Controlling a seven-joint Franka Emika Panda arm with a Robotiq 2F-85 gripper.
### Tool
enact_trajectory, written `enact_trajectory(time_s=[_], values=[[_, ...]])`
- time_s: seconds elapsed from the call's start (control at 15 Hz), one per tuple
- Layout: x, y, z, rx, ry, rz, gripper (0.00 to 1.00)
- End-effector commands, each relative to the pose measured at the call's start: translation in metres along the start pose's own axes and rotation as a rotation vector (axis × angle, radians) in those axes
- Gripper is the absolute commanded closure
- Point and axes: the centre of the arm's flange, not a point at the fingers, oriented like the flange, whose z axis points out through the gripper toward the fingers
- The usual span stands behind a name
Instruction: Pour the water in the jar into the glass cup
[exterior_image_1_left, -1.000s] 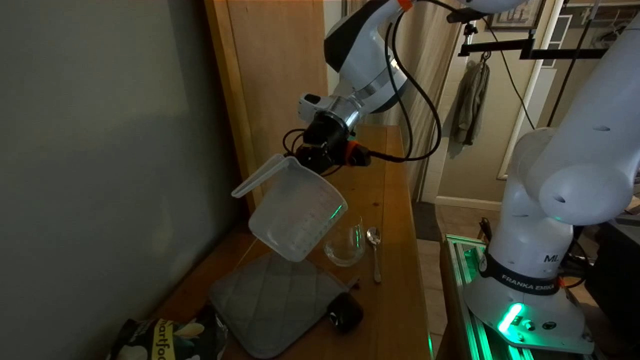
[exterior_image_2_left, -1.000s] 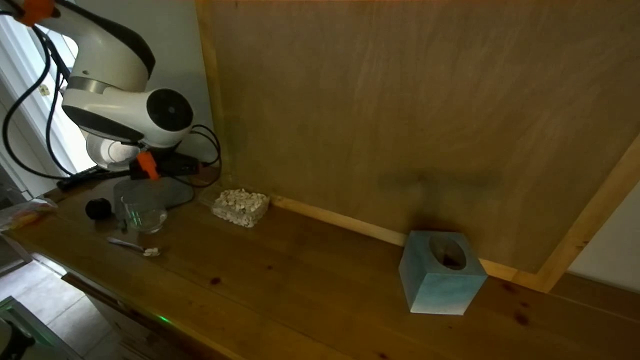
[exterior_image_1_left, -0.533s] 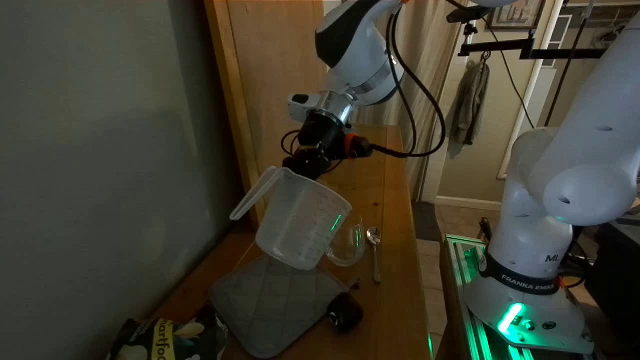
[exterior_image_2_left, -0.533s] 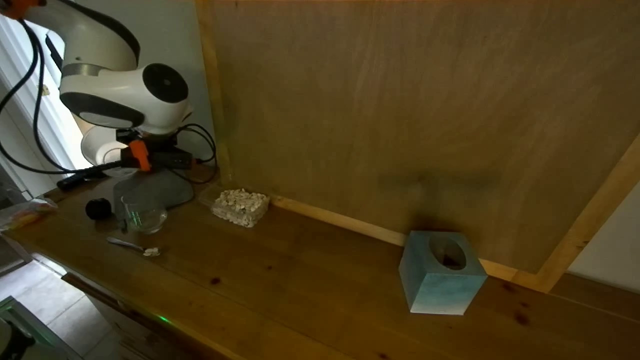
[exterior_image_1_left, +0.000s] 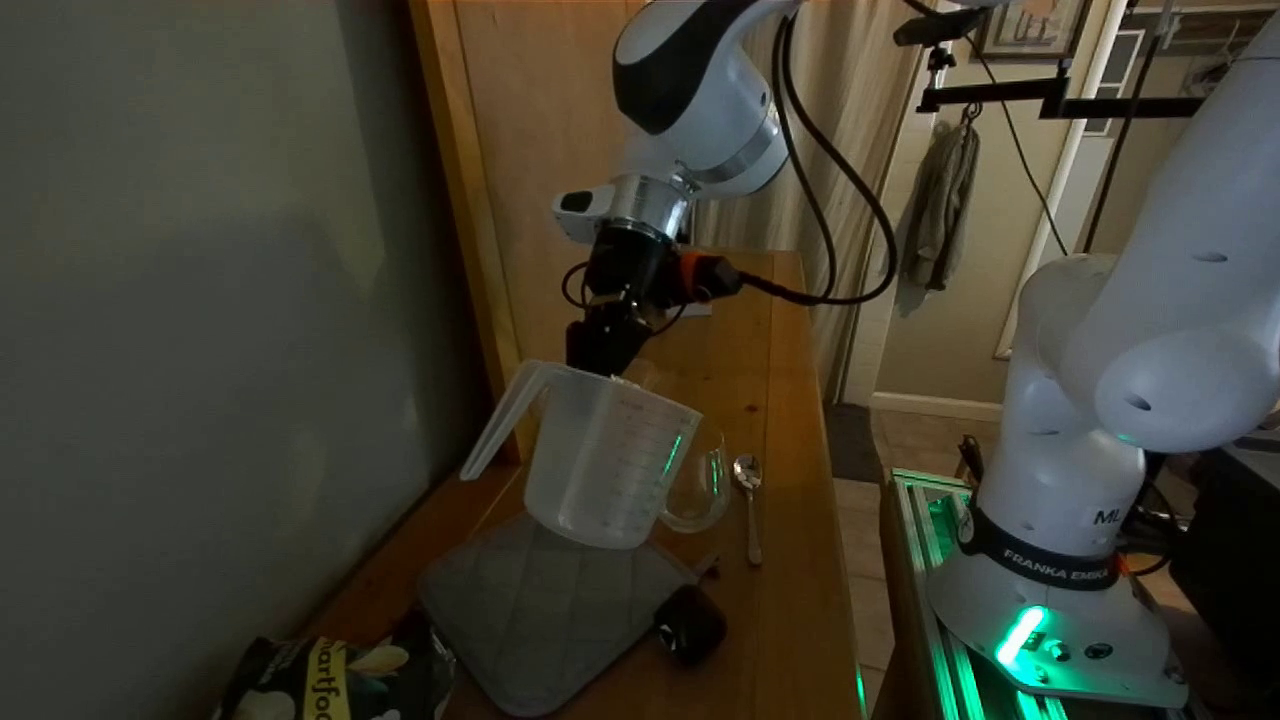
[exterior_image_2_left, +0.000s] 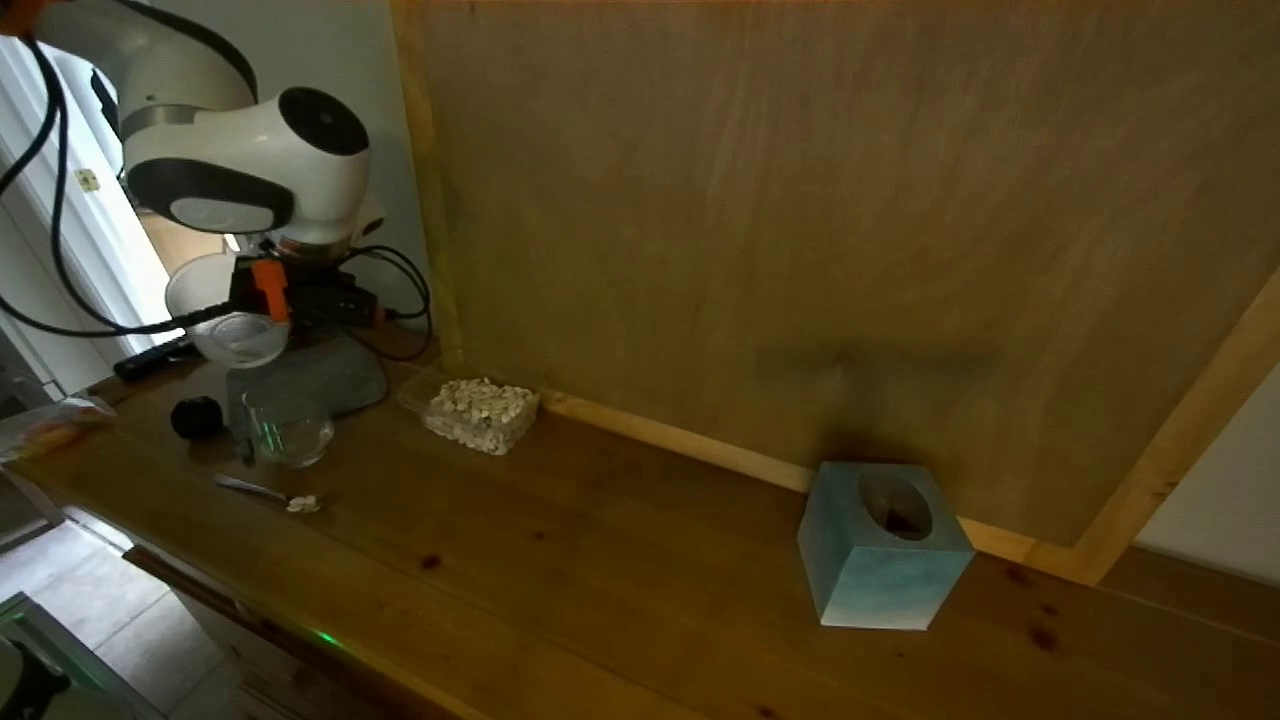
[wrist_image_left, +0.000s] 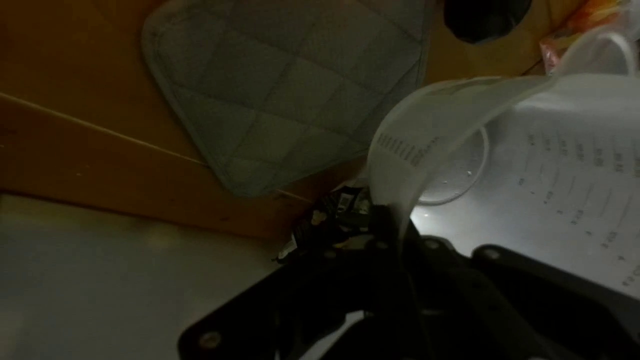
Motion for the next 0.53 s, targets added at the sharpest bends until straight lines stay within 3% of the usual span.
enact_trajectory(time_s=[0.0,0.47], values=[[0.017,0.010,0.007,-0.059,-0.099,0.050,0.99],[0.025,0.022,0.025,-0.118,-0.230,0.095,0.99]])
